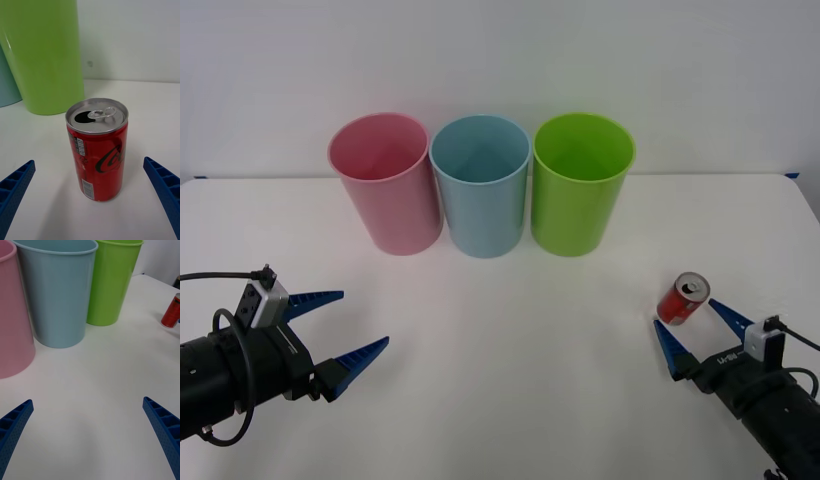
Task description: Put cans in the blue bin and PET bottles in the pink bin and trash in the green bin.
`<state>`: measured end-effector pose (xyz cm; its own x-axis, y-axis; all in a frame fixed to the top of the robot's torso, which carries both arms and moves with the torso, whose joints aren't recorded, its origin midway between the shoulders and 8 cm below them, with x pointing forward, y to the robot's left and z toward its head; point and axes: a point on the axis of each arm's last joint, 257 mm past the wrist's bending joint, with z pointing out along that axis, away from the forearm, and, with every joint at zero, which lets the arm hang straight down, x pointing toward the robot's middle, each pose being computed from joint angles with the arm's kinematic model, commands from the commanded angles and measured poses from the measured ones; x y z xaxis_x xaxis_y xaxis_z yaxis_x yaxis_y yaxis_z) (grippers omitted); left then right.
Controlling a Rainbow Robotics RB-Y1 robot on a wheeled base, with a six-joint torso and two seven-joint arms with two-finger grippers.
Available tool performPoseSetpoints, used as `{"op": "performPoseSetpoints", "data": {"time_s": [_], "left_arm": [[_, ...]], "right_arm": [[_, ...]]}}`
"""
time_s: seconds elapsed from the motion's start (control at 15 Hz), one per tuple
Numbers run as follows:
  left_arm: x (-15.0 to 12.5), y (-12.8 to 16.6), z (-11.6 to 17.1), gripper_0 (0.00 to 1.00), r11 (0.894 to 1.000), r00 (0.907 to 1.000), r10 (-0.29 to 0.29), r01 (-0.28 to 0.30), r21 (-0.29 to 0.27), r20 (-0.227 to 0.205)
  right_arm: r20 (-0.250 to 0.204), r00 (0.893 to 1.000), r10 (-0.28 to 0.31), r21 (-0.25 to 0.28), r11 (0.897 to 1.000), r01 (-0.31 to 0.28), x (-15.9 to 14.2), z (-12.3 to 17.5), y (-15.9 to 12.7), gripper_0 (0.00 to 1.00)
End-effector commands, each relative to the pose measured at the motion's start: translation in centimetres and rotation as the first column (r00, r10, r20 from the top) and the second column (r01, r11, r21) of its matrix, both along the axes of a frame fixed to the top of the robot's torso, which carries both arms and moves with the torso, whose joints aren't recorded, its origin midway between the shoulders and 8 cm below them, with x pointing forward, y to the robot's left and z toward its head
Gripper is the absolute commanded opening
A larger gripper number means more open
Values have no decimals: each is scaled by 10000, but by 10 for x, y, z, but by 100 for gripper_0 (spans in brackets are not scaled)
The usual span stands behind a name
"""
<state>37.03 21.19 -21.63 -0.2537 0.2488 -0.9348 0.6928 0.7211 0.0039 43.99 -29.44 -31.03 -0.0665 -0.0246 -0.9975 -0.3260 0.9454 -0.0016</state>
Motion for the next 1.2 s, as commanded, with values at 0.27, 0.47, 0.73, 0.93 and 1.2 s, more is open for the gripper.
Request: {"op": "performPoseSetpoints", "data": {"time_s": [0.27,0.47,0.73,0.93,1.2], "left_arm": [[0,0,0,100,10000,10000,0,0,0,0],[0,0,0,100,10000,10000,0,0,0,0],[0,0,0,100,10000,10000,0,0,0,0],[0,0,0,100,10000,10000,0,0,0,0],[0,0,0,100,10000,10000,0,0,0,0]], "right_arm": [[32,9995,-300,47,9995,300,22,7,5,100],[32,9994,-349,-107,9993,349,26,7,5,100],[91,9992,-398,-162,9991,400,33,11,8,100],[5,9986,-525,-201,9984,525,37,9,9,100],[-80,9982,-588,-260,9979,586,39,6,11,100]]}}
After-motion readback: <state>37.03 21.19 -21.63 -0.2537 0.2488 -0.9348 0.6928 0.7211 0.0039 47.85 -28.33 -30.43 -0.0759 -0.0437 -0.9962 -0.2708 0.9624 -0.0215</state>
